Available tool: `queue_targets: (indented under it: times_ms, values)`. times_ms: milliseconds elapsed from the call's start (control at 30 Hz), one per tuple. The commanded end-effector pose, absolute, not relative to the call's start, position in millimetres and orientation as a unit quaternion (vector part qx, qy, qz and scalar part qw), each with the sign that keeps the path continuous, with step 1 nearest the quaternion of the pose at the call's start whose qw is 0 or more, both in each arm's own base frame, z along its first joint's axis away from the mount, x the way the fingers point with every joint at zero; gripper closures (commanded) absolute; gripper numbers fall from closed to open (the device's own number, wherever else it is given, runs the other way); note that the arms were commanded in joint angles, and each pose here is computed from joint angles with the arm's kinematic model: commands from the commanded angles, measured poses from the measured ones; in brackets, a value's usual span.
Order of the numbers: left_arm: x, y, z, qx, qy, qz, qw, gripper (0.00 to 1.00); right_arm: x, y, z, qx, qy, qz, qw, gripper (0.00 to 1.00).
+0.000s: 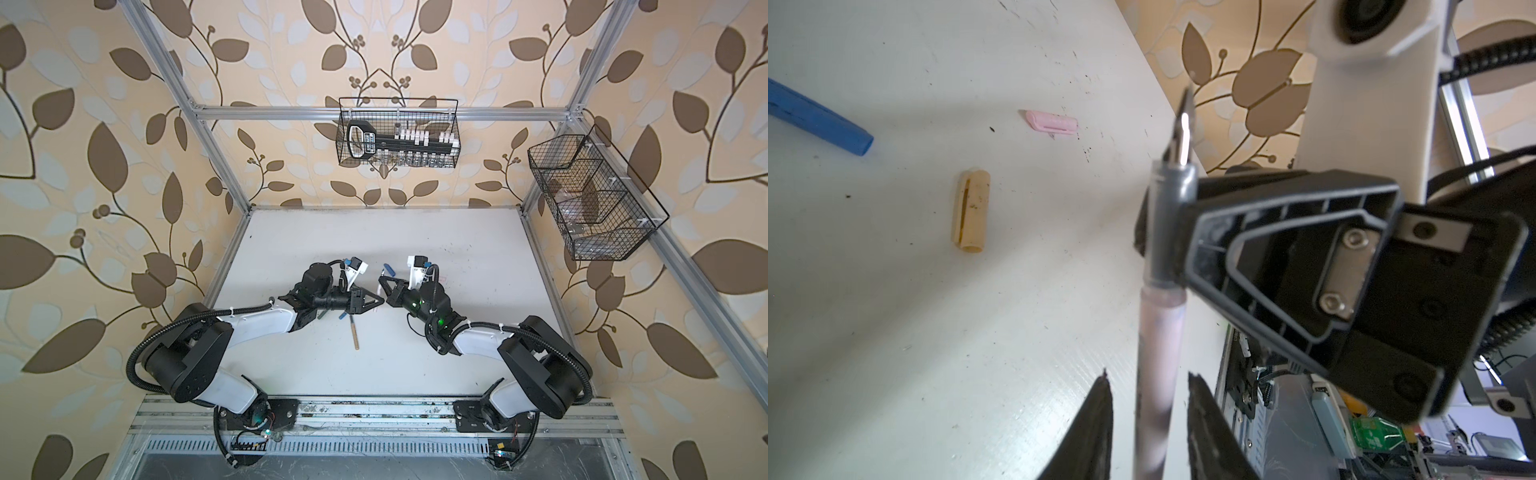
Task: Insert the pens into the pen caps
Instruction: 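Close the left gripper on the pink pen barrel below the right gripper, then open the right gripper and withdraw it from the pink pen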
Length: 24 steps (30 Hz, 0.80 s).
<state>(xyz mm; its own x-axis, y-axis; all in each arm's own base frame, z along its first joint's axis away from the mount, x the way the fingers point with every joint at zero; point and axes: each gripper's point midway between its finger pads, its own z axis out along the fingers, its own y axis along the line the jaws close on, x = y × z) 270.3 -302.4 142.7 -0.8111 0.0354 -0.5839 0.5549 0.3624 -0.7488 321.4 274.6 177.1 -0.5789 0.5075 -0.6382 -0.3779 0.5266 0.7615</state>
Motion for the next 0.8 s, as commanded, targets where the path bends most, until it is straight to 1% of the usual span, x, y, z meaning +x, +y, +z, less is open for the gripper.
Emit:
queue_targets:
  times_ms: [0,67,133,200,333,433,533,633,700,767]
  values:
    - [269,-309,165,0.219,0.769,-0.54,0.264,0.76,321,274,174,0.051,0.736,0.487,0.468,0.97]
    - [269,-309,165,0.22,0.769,-0.538,0.266,0.79,321,275,172,0.055,0.732,0.493,0.467,0.97]
    - [270,-309,163,0.222,0.77,-0.536,0.265,0.85,321,276,171,0.058,0.729,0.5,0.464,0.97]
    - [270,-309,163,0.223,0.772,-0.534,0.262,0.89,321,278,168,0.058,0.729,0.503,0.46,0.97]
    - [271,-304,162,0.229,0.779,-0.514,0.275,0.98,319,275,168,0.063,0.725,0.509,0.46,0.95]
    - [270,-301,162,0.236,0.786,-0.499,0.278,1.0,318,273,168,0.061,0.73,0.499,0.463,0.92]
    - [270,-293,165,0.244,0.794,-0.471,0.297,1.0,317,270,173,0.049,0.733,0.49,0.469,0.71]
    - [272,-287,167,0.251,0.803,-0.444,0.309,1.0,314,260,178,0.026,0.761,0.454,0.462,0.55]
    - [274,-285,173,0.251,0.803,-0.438,0.317,1.0,314,248,176,-0.001,0.807,0.392,0.443,0.52]
    - [274,-284,177,0.251,0.801,-0.432,0.329,1.0,313,225,179,-0.026,0.851,0.304,0.427,0.48]
